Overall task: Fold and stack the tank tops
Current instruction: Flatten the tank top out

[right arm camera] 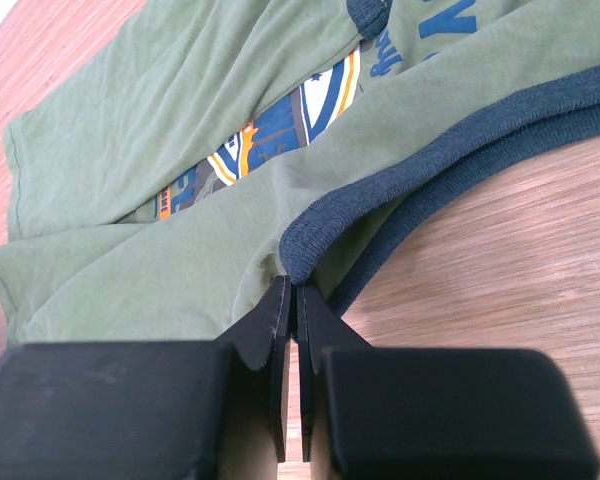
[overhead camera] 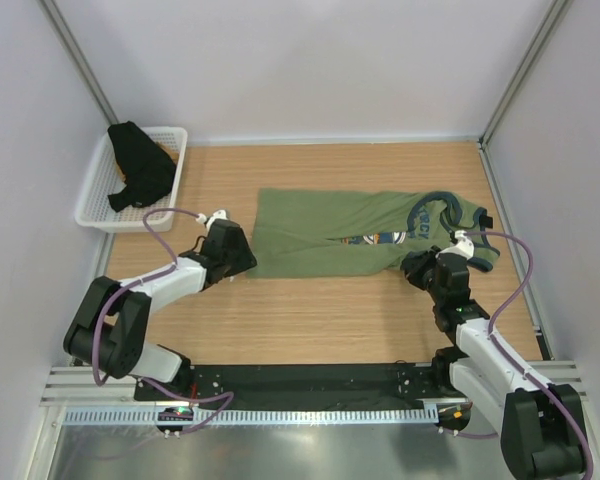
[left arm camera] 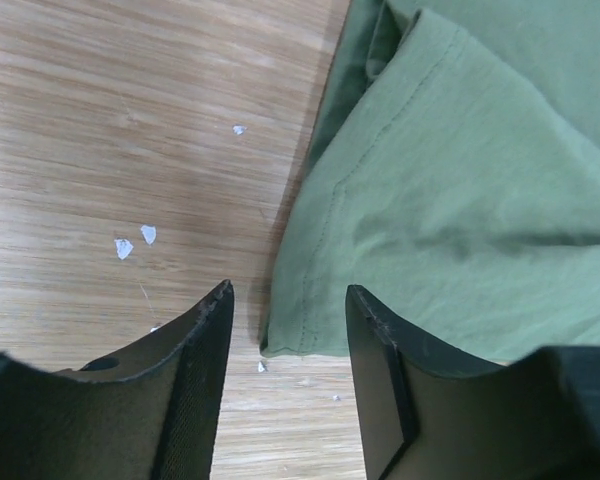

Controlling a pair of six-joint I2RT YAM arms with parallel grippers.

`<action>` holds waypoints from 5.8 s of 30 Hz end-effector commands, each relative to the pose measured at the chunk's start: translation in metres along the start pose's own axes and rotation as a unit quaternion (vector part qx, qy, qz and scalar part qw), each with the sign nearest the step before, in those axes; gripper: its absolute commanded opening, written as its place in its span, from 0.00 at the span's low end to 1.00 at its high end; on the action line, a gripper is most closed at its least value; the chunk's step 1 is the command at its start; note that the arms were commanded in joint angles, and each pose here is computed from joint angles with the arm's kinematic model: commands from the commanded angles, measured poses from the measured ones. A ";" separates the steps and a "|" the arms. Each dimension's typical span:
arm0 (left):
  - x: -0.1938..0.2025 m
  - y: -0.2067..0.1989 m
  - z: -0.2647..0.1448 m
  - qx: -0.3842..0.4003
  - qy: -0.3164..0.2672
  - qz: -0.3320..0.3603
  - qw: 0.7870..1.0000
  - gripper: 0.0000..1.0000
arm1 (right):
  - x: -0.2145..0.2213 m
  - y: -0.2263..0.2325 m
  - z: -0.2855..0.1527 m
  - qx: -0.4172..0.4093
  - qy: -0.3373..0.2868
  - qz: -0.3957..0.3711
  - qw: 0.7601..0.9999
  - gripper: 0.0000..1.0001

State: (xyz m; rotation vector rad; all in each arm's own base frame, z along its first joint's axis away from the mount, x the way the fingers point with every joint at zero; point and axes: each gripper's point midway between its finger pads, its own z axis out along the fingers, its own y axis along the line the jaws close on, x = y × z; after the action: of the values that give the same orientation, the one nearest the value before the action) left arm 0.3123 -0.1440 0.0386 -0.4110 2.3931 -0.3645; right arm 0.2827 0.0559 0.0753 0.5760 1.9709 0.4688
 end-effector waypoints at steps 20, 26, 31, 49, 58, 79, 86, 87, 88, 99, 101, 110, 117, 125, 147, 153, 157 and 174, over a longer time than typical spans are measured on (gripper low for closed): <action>0.022 -0.004 -0.005 0.008 0.041 0.014 0.999 0.26 | -0.021 0.016 0.000 -0.021 -0.030 -0.007 0.999 0.08; 0.011 -0.016 -0.014 0.044 0.015 0.017 0.999 0.00 | -0.021 0.018 -0.001 -0.028 -0.030 -0.009 0.999 0.08; -0.029 -0.019 -0.034 0.023 -0.029 0.005 0.999 0.00 | -0.009 0.018 0.002 -0.008 0.030 -0.014 0.999 0.09; -0.205 -0.069 -0.131 0.109 -0.135 -0.107 0.979 0.00 | -0.178 0.162 -0.024 -0.062 0.035 -0.066 0.995 0.01; -0.217 -0.070 -0.367 0.236 -0.367 -0.076 0.897 0.00 | -0.240 0.260 -0.249 -0.338 -0.166 -0.153 0.913 0.01; -0.285 -0.097 -0.335 0.202 -0.358 -0.100 0.906 0.00 | -0.258 0.238 -0.105 -0.156 -0.034 -0.125 0.979 0.01; -0.347 -0.142 -0.359 0.227 -0.370 -0.079 0.897 0.00 | -0.320 0.297 -0.102 -0.206 -0.074 -0.113 0.969 0.01; -0.351 -0.145 -0.374 0.236 -0.381 -0.077 0.890 0.00 | -0.329 0.306 -0.116 -0.223 -0.086 -0.114 0.964 0.01; -0.352 -0.146 -0.380 0.239 -0.385 -0.076 0.888 0.00 | -0.330 0.309 -0.117 -0.227 -0.086 -0.113 0.963 0.01; -0.288 -0.105 -0.451 0.255 -0.431 -0.073 0.862 0.00 | -0.308 0.309 -0.236 -0.304 -0.120 -0.135 0.935 0.01; -0.273 -0.096 -0.477 0.268 -0.449 -0.075 0.849 0.00 | -0.303 0.309 -0.261 -0.318 -0.128 -0.143 0.928 0.01; -0.260 -0.095 -0.516 0.293 -0.461 -0.074 0.834 0.00 | -0.298 0.305 -0.306 -0.332 -0.153 -0.157 0.917 0.01; -0.281 -0.104 -0.436 0.260 -0.421 -0.077 0.866 0.00 | -0.296 0.282 -0.215 -0.240 -0.099 -0.133 0.956 0.01; -0.328 -0.115 -0.292 0.189 -0.350 -0.103 0.912 0.00 | -0.288 0.273 -0.065 -0.178 -0.011 -0.099 0.979 0.01; -0.309 -0.101 -0.223 0.218 -0.290 -0.117 0.924 0.00 | -0.256 0.233 -0.002 -0.243 0.042 -0.011 0.969 0.01; -0.198 -0.042 -0.175 0.175 -0.218 -0.149 0.948 0.00 | -0.122 0.138 -0.018 -0.150 0.133 0.021 0.980 0.01; -0.132 -0.013 -0.167 0.161 -0.188 -0.160 0.956 0.00 | -0.056 0.100 -0.043 -0.121 0.173 0.037 0.977 0.01; 0.014 0.054 -0.136 0.134 -0.113 -0.247 0.953 0.00 | 0.077 0.004 -0.077 0.014 0.291 0.060 0.955 0.01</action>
State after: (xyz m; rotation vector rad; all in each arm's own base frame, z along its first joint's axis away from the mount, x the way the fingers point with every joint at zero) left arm 0.2032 -0.0746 0.0955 -0.8401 2.0319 -0.7327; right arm 0.1804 0.0974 0.0550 0.6738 2.5101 0.7763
